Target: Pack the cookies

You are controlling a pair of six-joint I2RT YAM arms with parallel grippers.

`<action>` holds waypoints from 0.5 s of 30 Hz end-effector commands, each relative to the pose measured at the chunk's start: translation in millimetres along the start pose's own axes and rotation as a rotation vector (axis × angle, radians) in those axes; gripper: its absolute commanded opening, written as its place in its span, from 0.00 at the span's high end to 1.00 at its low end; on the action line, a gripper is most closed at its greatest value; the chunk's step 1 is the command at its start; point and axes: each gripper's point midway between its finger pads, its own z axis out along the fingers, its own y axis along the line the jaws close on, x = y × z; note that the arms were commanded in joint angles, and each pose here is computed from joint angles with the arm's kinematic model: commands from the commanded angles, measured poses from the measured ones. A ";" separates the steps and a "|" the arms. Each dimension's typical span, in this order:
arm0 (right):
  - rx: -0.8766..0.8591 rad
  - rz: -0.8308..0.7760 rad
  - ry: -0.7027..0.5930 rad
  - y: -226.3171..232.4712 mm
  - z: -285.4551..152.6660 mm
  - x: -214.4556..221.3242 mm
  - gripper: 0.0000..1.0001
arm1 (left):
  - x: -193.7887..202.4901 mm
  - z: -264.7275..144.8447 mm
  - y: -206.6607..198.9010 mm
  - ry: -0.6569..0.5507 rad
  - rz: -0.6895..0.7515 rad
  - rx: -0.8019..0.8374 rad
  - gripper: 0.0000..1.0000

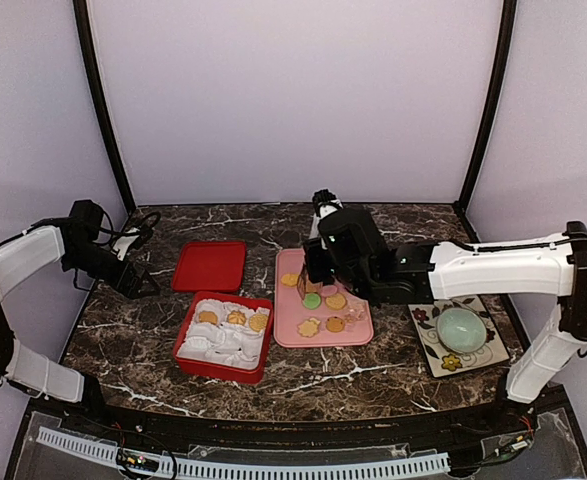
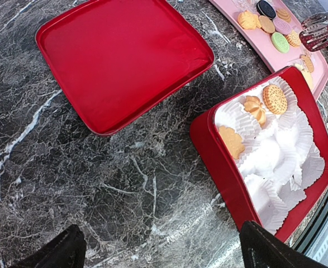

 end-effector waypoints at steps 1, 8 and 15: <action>0.031 0.042 -0.024 -9.7 12.2 -2.6 0.61 | -0.5 -6.8 -1.9 -0.008 0.001 -0.007 0.01; 0.032 0.059 0.004 -14.9 30.1 10.5 0.57 | -0.7 -7.4 -1.7 -0.008 0.001 -0.009 0.01; 0.030 0.063 0.027 -15.7 39.9 21.3 0.57 | -1.1 -7.1 -1.3 -0.007 -0.001 -0.008 0.01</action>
